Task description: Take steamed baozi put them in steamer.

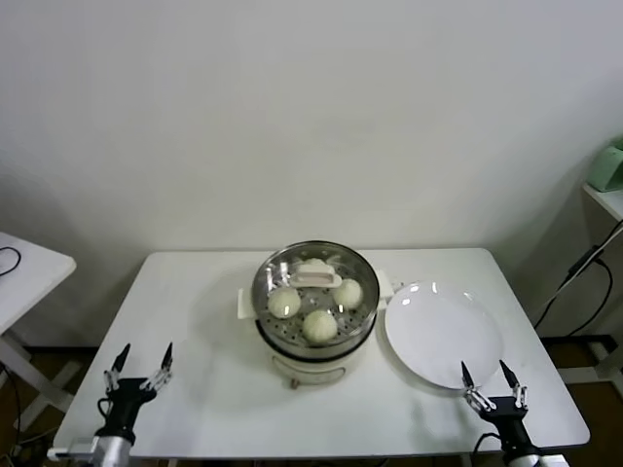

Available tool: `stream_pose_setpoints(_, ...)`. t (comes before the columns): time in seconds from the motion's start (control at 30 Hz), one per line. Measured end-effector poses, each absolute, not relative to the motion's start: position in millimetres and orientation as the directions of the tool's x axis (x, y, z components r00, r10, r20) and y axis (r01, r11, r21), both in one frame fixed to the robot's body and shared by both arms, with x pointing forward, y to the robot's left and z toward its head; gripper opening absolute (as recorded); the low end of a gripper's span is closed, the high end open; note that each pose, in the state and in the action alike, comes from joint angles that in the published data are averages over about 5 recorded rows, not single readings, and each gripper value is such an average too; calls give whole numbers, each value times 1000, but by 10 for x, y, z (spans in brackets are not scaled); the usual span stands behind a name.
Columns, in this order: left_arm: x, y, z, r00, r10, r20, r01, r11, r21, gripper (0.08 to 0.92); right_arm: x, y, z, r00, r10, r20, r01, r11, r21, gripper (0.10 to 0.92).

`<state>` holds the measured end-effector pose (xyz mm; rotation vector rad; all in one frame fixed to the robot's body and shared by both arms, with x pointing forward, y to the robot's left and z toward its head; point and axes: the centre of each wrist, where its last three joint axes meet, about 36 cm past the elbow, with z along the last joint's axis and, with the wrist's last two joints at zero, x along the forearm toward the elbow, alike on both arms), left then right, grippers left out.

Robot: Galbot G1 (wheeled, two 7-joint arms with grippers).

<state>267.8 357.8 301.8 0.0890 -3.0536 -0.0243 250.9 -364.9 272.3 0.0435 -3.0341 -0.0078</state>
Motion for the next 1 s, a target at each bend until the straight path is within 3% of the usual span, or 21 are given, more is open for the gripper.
stream_pose_setpoints(1.0,2394,3620,2772,-990,-82,117,-78,996,40,823,2534,-3636,2689,-991,-52,119,-51,999,13,823)
